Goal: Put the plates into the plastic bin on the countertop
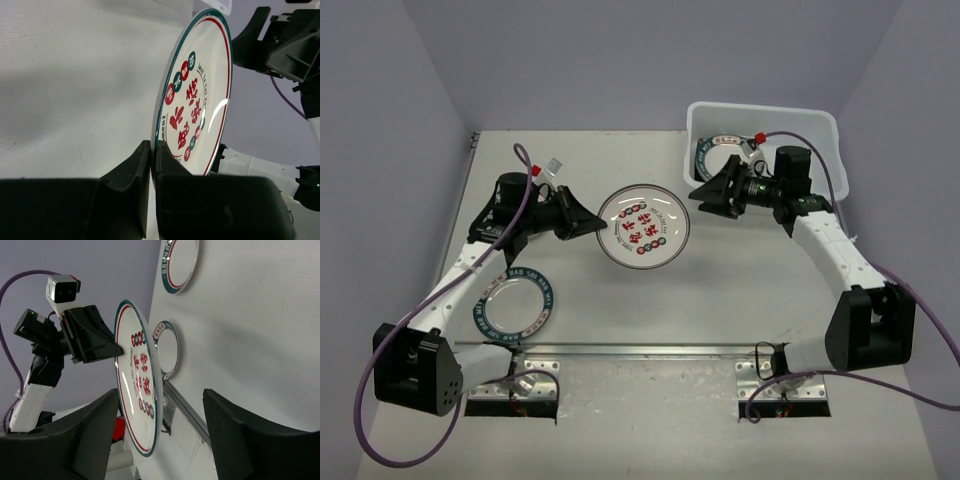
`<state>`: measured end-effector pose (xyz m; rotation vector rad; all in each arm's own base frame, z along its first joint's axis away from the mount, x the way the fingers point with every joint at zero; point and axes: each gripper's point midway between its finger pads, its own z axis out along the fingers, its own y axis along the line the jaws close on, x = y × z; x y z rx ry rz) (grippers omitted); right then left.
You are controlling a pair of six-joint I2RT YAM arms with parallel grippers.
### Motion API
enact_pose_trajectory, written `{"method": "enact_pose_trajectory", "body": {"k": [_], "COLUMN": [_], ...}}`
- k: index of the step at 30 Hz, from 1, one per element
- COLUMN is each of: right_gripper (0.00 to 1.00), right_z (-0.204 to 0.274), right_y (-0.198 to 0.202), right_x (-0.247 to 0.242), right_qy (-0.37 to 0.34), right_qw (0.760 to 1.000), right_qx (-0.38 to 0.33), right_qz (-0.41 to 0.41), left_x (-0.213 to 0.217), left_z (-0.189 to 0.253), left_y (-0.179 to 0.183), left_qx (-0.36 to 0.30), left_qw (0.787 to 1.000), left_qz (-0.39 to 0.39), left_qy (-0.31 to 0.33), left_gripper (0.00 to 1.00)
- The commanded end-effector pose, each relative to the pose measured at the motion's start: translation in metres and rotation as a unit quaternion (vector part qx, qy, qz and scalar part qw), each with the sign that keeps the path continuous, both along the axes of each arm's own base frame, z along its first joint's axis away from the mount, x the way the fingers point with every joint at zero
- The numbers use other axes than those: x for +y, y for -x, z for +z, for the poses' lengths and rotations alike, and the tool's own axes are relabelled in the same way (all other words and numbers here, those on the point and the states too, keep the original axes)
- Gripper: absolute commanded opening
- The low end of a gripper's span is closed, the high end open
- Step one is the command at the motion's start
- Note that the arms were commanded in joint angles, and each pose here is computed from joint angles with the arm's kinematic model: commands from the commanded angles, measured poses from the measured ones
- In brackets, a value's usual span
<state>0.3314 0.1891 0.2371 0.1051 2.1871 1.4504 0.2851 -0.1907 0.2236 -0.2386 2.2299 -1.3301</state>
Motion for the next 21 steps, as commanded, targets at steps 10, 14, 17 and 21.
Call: {"method": "enact_pose_trajectory", "body": {"k": [10,14,17,21], "right_gripper": [0.05,0.00,0.00,0.00], "right_z": [0.008,0.020,0.028,0.037], "right_y": [0.053,0.049,0.037,-0.001], "right_x": [0.049,0.050,0.046,0.012], "right_qy": [-0.047,-0.056,-0.061,-0.068], "right_qw": [0.992,0.992,0.993,0.998], "right_qx": [-0.020,-0.022,-0.021,0.008], "right_qz": [0.115,0.110,0.096,-0.002], "left_x": [-0.007,-0.003,0.008,0.063], "left_z": [0.056,0.070,0.078,0.067], "left_y": [0.009,-0.001,-0.012,-0.029], "left_qx": [-0.060,-0.085,-0.096,-0.058], "left_qw": [0.997,0.996,0.994,0.972], "left_qz": [-0.025,-0.023,0.005,0.127], "left_qy": [0.038,0.005,-0.045,-0.190], "left_gripper": [0.00,0.00,0.75,1.00]}}
